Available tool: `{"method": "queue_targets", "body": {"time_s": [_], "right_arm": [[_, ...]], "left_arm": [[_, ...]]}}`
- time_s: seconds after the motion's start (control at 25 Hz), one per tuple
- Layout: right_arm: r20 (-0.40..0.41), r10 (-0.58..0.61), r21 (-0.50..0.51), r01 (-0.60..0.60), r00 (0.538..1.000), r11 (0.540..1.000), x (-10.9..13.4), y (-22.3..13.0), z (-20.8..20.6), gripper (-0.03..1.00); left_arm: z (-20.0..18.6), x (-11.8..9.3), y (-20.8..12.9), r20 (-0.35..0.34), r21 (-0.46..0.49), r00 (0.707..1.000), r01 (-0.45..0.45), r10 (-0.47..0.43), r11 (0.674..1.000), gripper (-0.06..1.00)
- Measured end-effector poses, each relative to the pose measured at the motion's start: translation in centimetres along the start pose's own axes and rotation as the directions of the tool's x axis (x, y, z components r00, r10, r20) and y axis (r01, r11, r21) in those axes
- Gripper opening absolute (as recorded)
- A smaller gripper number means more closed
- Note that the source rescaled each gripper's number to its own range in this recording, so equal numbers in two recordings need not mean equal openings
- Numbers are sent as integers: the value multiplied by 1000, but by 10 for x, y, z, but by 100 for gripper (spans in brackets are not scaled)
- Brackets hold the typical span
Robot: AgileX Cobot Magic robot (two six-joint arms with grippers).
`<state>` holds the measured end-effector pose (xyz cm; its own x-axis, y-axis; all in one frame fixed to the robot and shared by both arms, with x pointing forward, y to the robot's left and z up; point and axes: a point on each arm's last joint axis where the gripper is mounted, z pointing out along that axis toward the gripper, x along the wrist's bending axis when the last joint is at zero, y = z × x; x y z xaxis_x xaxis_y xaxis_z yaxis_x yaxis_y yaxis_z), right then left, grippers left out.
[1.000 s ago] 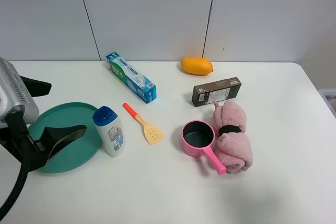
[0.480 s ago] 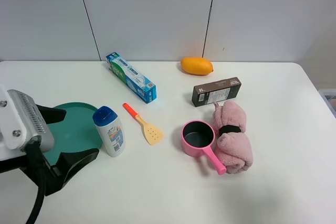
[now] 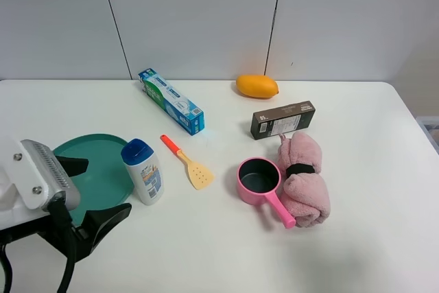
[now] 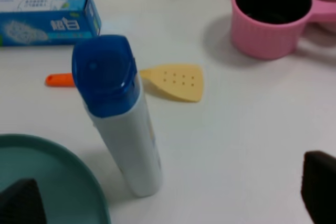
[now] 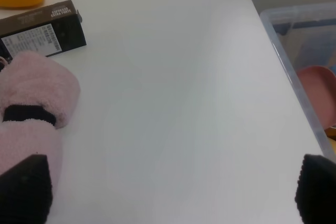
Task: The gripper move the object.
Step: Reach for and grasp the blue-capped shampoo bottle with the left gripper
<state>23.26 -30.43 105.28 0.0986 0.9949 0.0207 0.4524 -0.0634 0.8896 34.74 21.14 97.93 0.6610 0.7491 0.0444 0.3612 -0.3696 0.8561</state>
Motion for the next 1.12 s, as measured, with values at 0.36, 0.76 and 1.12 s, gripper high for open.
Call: {"method": "queue_targets", "body": {"time_s": [0.36, 0.76, 1.12], "right_arm": [[0, 0, 0, 0, 1000, 1000, 0, 0, 0, 100], [0, 0, 0, 0, 1000, 1000, 0, 0, 0, 100], [0, 0, 0, 0, 1000, 1000, 0, 0, 0, 100]], "left_arm": [[37, 3, -5, -32, 36, 996, 90, -89, 995, 100], [72, 6, -12, -69, -10, 988, 139, -140, 990, 100], [89, 8, -17, -85, -76, 983, 159, -165, 984, 100]]}}
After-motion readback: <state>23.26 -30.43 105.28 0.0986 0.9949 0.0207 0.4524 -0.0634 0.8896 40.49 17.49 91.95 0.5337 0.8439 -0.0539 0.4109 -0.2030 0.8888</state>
